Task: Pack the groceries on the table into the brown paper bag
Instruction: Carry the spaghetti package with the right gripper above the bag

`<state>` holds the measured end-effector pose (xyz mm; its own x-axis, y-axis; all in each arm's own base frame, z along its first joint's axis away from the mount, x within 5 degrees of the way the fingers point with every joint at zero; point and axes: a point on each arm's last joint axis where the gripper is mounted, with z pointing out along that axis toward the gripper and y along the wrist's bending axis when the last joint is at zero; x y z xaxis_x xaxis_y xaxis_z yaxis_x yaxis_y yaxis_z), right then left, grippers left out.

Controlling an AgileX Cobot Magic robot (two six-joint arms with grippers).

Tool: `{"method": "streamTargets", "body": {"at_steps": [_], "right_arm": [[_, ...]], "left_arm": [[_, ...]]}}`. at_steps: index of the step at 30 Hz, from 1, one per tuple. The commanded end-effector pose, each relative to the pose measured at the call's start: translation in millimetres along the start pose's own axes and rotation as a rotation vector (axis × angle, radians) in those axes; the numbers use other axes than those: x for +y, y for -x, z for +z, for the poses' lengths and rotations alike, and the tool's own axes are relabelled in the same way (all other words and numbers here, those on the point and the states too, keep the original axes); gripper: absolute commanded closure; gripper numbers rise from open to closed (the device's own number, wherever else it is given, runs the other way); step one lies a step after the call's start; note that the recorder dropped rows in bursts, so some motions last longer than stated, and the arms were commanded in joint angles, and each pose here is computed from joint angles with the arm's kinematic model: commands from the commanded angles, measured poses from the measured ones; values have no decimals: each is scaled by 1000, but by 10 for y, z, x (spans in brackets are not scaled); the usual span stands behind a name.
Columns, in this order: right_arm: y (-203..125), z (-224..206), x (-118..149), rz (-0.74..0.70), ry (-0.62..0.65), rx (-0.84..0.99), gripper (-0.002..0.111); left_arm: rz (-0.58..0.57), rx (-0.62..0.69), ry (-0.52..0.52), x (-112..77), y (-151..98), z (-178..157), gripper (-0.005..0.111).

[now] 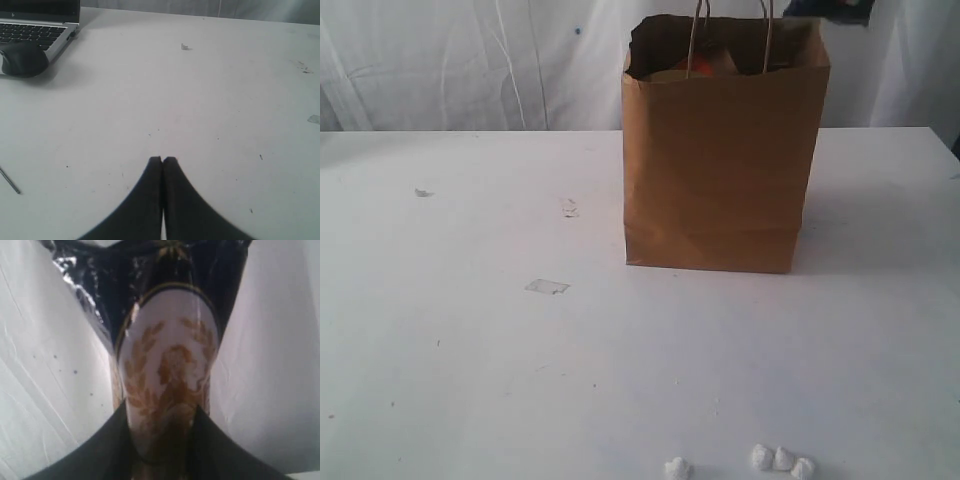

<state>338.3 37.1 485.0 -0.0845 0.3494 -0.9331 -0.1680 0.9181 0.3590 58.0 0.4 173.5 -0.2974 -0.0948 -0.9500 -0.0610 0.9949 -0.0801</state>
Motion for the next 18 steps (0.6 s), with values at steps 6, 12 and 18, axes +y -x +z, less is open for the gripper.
{"method": "streamTargets", "body": {"at_steps": [6,12,18], "right_arm": [[29,144,-75,106,-4,-95,108],[-48,259,-117,233,3,-92,108],[-182,400,-184,242,-15,-54,108]], "left_arm": [[-4,3,-7,-5,-8,0,107],[-4,3,-7,-5,-8,0,107],[-4,3,-7,-5,-8,0,107]]}}
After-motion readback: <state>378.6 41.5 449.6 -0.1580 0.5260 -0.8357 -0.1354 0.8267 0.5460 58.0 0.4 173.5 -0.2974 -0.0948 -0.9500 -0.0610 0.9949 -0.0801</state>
